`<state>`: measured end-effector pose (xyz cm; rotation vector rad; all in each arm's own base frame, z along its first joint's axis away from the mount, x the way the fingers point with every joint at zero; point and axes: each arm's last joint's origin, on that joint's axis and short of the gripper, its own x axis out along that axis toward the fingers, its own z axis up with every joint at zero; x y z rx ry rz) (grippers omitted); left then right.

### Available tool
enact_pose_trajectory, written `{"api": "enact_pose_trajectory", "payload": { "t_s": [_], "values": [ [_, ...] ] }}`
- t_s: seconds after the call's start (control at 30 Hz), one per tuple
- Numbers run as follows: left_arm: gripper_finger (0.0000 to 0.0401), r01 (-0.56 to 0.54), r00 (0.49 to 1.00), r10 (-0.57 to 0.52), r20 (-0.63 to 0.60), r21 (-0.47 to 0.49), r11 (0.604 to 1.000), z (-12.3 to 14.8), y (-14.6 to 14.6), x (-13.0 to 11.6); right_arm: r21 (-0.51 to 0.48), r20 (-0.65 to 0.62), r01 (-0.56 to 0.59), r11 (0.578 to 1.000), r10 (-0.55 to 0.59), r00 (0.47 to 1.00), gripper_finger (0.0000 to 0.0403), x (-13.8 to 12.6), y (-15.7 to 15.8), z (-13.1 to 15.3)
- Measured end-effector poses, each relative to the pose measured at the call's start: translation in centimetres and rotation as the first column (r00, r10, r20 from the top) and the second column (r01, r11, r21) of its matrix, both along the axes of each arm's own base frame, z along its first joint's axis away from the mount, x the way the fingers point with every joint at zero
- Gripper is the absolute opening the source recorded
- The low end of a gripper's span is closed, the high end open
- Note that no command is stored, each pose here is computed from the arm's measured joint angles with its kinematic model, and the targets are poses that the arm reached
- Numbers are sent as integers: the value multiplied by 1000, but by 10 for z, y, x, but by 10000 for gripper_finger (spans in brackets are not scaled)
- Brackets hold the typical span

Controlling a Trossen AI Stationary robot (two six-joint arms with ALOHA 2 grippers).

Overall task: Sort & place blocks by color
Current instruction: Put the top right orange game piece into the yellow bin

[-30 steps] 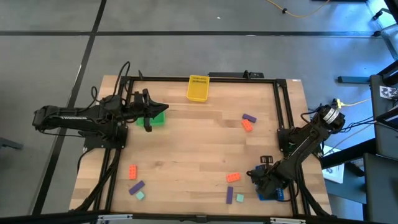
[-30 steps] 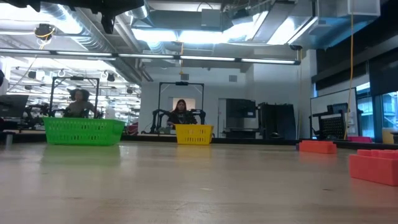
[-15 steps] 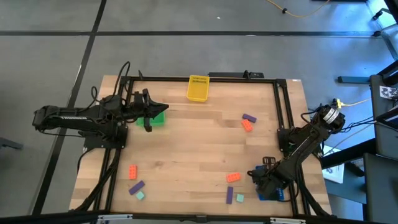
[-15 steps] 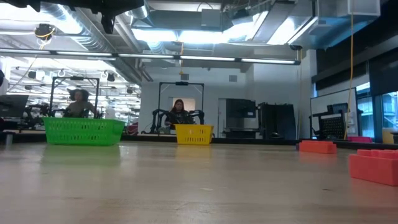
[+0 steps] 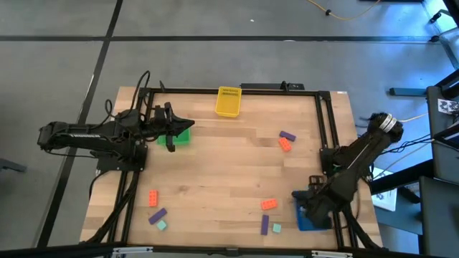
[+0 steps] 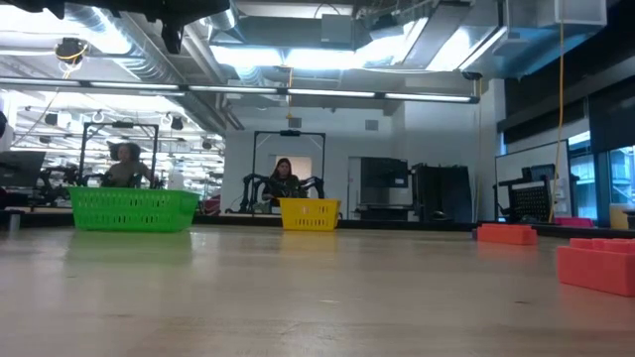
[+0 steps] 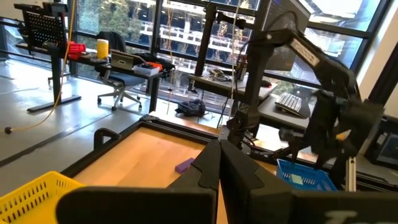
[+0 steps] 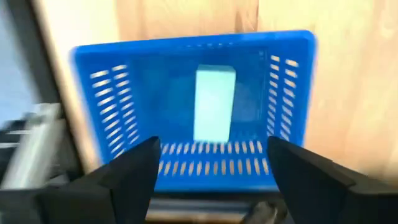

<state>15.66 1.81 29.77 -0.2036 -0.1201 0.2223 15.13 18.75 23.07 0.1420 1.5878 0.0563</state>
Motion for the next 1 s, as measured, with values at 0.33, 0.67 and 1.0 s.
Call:
{"api": "enact_pose_trajectory", "payload": {
  "t_s": [0.33,0.67,1.0],
  "values": [
    [0,25,1000,-25,1,-2,1000,0,-1,0,317,284,399,860,-488,826,297,-19,-50,53],
    [0,51,999,-51,13,-52,997,0,-1,0,587,678,343,733,-677,287,297,60,-106,14],
    [0,68,998,-67,13,-53,996,0,-2,0,292,956,234,927,-292,-35,283,93,-170,68]
  ]
}}
